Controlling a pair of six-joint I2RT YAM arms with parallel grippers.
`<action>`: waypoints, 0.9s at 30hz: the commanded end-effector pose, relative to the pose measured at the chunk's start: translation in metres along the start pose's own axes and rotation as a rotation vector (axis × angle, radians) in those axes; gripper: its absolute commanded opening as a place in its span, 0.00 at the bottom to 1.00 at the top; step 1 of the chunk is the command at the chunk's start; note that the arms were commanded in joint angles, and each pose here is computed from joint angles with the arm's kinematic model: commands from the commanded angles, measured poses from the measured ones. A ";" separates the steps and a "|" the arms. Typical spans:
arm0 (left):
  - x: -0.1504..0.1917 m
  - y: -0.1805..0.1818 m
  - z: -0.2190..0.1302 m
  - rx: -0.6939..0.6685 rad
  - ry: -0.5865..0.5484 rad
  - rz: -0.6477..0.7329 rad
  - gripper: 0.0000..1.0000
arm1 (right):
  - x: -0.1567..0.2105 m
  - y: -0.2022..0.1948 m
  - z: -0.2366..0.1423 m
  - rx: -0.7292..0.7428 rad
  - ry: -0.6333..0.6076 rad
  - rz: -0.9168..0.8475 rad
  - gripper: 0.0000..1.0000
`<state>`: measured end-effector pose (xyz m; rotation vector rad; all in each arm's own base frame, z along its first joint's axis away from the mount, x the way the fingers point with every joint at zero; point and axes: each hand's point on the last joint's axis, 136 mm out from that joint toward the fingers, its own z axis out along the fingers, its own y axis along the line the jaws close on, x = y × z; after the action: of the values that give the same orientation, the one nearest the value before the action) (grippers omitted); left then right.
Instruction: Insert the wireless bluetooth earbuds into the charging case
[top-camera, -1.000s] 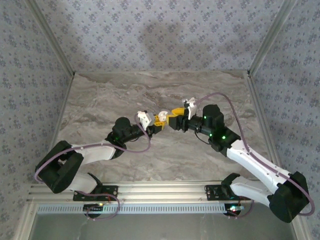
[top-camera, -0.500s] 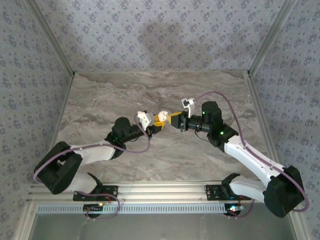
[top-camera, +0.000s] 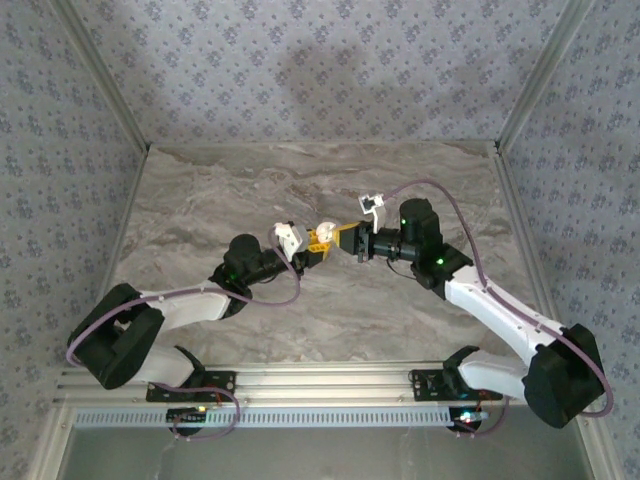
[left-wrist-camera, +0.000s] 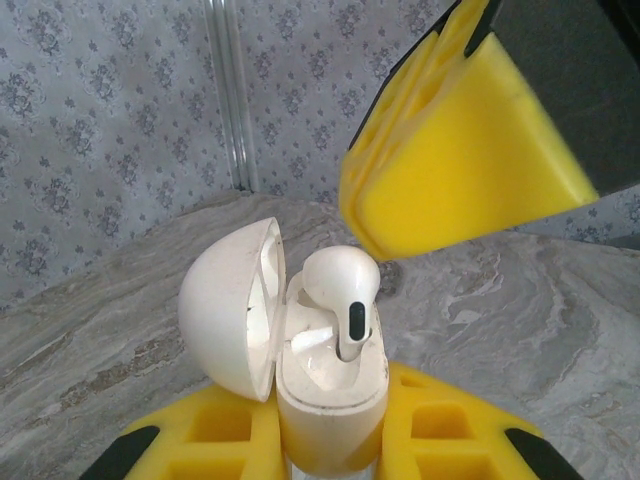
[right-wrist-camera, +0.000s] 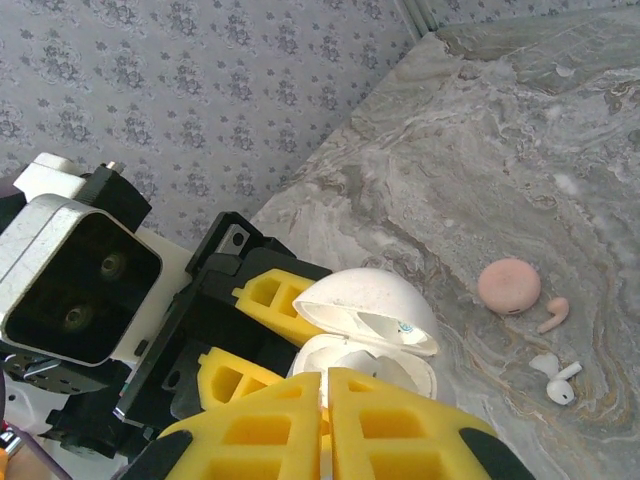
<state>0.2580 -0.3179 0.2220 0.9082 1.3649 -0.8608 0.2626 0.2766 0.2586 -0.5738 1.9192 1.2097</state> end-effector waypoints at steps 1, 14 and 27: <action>-0.019 -0.003 -0.002 0.007 -0.049 0.037 0.12 | -0.011 0.006 0.001 -0.015 -0.015 -0.014 0.11; -0.022 -0.004 -0.004 0.011 -0.057 0.041 0.12 | -0.010 -0.003 0.007 0.008 -0.005 0.000 0.10; -0.022 -0.006 -0.005 0.015 -0.053 0.043 0.12 | -0.012 0.002 0.011 -0.023 0.003 -0.004 0.10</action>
<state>0.2572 -0.3154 0.2234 0.9068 1.3740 -0.8525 0.2705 0.2819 0.2542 -0.5730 1.9384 1.2119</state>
